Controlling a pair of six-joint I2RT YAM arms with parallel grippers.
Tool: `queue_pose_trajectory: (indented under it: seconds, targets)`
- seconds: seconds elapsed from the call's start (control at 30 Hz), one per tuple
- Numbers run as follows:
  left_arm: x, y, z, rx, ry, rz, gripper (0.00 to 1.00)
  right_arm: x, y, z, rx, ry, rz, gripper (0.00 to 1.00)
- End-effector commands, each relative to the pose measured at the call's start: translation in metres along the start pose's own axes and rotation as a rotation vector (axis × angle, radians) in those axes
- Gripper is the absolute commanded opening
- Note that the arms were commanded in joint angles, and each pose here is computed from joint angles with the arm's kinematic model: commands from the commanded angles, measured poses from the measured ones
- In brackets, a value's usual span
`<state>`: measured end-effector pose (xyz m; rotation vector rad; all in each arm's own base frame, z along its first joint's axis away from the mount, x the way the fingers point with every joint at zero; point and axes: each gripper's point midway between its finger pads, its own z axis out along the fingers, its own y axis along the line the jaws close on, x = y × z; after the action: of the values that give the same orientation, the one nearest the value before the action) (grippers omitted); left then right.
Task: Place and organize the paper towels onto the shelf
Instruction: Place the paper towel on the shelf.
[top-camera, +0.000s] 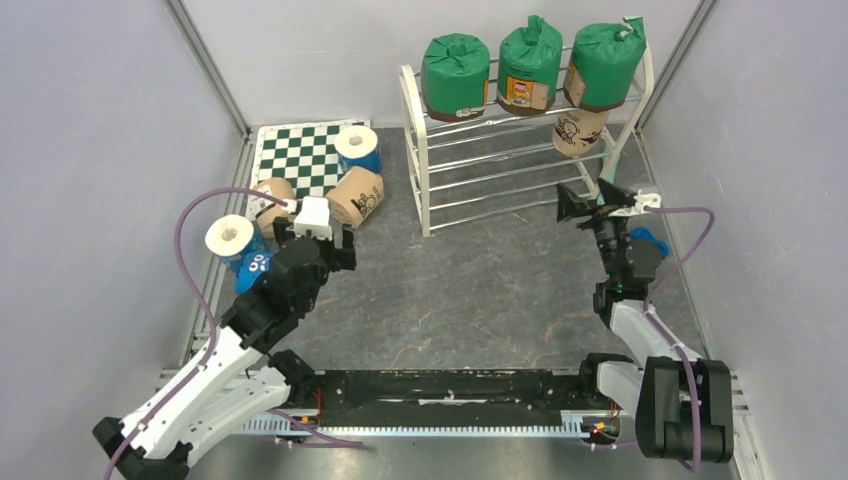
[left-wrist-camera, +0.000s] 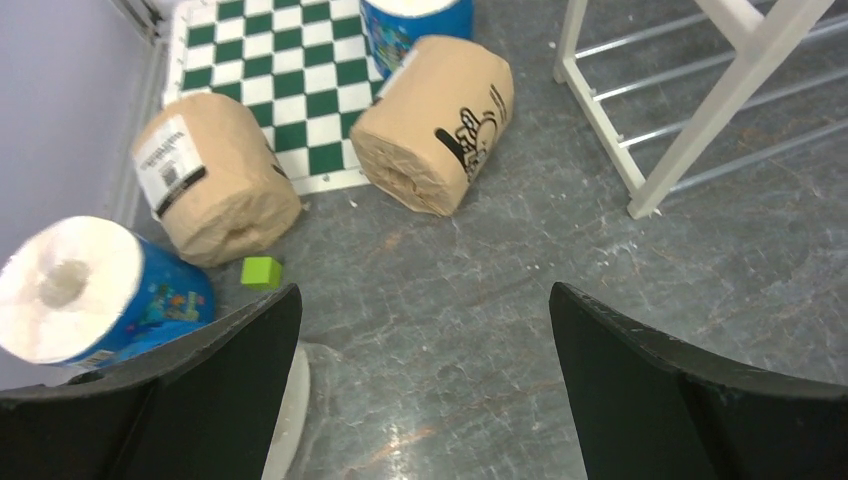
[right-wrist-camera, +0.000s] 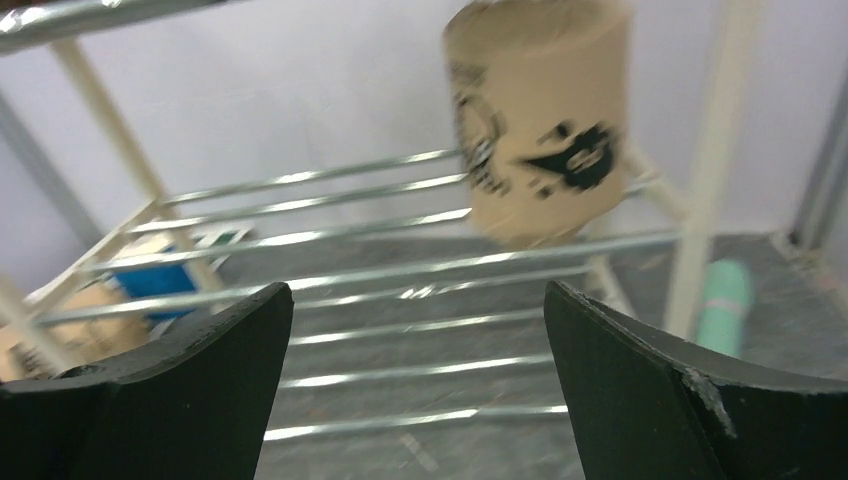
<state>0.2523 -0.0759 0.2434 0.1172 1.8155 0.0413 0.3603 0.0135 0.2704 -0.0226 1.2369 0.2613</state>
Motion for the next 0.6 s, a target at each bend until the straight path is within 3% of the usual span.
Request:
queue_pose_trajectory:
  seconds: [0.0, 0.4, 0.57]
  targets:
    - [-0.011, -0.020, 0.008, 0.054, 0.021, -0.132, 1.00, 0.034, 0.038, -0.017, -0.072, 0.112, 0.139, 0.98]
    - [0.007, -0.044, 0.077, -0.005, 0.110, -0.448, 0.99, 0.048, 0.117, -0.057, -0.289, 0.155, 0.319, 0.98]
    - [0.015, -0.040, 0.115, -0.031, 0.156, -0.495, 0.98, 0.052, 0.134, -0.075, -0.360, 0.177, 0.328, 0.98]
